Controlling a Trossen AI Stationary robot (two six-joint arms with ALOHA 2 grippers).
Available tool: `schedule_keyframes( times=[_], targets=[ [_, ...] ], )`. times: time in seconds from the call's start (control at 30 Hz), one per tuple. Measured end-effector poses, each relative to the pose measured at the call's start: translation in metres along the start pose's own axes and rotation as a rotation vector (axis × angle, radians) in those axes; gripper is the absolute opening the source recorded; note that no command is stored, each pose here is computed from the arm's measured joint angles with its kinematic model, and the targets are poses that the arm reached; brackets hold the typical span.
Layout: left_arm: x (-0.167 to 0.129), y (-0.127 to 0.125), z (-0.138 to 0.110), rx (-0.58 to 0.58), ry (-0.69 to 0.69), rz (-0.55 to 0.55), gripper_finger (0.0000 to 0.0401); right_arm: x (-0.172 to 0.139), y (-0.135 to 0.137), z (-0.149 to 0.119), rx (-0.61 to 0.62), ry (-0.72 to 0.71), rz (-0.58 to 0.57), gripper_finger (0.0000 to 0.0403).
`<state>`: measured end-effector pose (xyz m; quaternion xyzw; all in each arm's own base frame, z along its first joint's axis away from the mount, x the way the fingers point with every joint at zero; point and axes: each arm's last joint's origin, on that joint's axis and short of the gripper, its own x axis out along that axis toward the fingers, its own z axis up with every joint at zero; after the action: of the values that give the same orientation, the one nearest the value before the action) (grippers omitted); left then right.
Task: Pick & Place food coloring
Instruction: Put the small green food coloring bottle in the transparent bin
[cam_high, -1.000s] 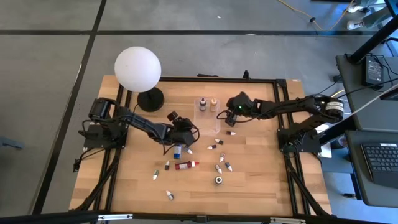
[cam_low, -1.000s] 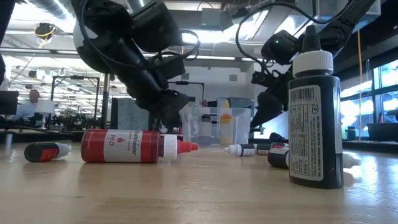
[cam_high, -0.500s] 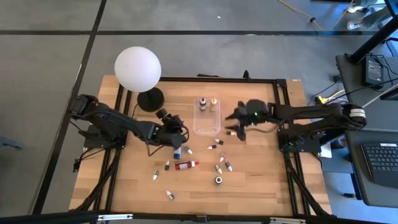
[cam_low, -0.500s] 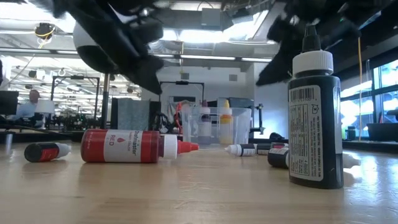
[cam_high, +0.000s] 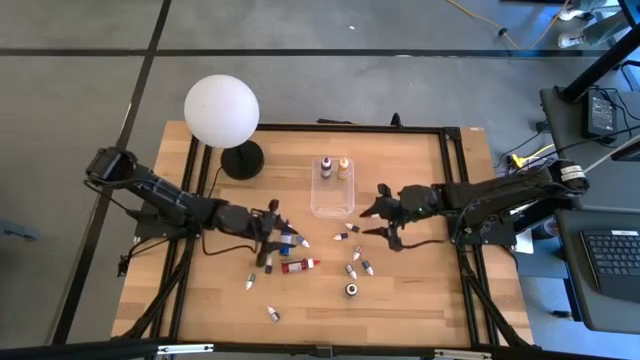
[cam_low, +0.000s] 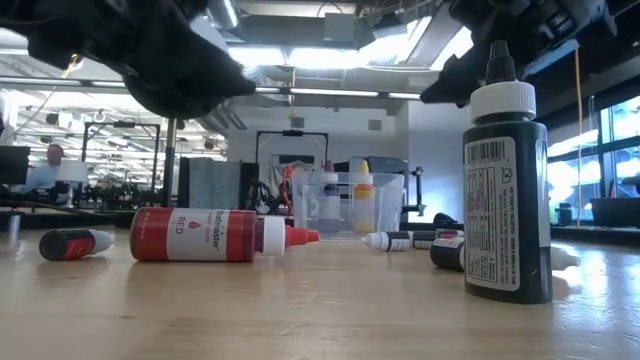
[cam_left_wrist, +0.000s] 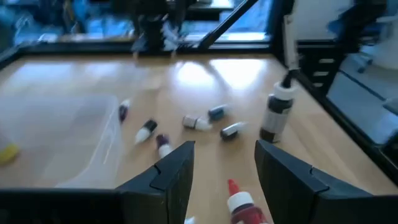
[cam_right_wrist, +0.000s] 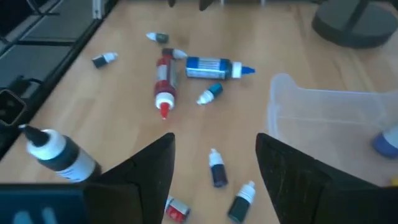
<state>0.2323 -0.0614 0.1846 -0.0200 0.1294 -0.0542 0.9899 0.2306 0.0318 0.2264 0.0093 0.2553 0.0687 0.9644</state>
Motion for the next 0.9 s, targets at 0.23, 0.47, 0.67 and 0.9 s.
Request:
schedule_keyframes(
  times=[0.23, 0.47, 0.67, 0.9],
  targets=[
    [-0.003, 0.001, -0.007, -0.015, 0.008, 0.001, 0.0167, 0.000, 0.015, 0.003, -0.034, -0.039, 0.058, 0.0226],
    [-0.003, 0.002, -0.007, -0.111, 0.002, 0.043, 0.0168, 0.000, 0.018, 0.003, -0.040, -0.040, 0.066, 0.0226],
    [-0.003, 0.003, -0.007, -0.151, -0.002, 0.060, 0.0167, 0.000, 0.017, 0.003, -0.091, -0.044, 0.064, 0.0226],
    [-0.003, 0.003, -0.007, -0.083, 0.000, 0.061, 0.0165, 0.000, 0.017, 0.003, -0.115, -0.047, 0.063, 0.0226]
  ],
)
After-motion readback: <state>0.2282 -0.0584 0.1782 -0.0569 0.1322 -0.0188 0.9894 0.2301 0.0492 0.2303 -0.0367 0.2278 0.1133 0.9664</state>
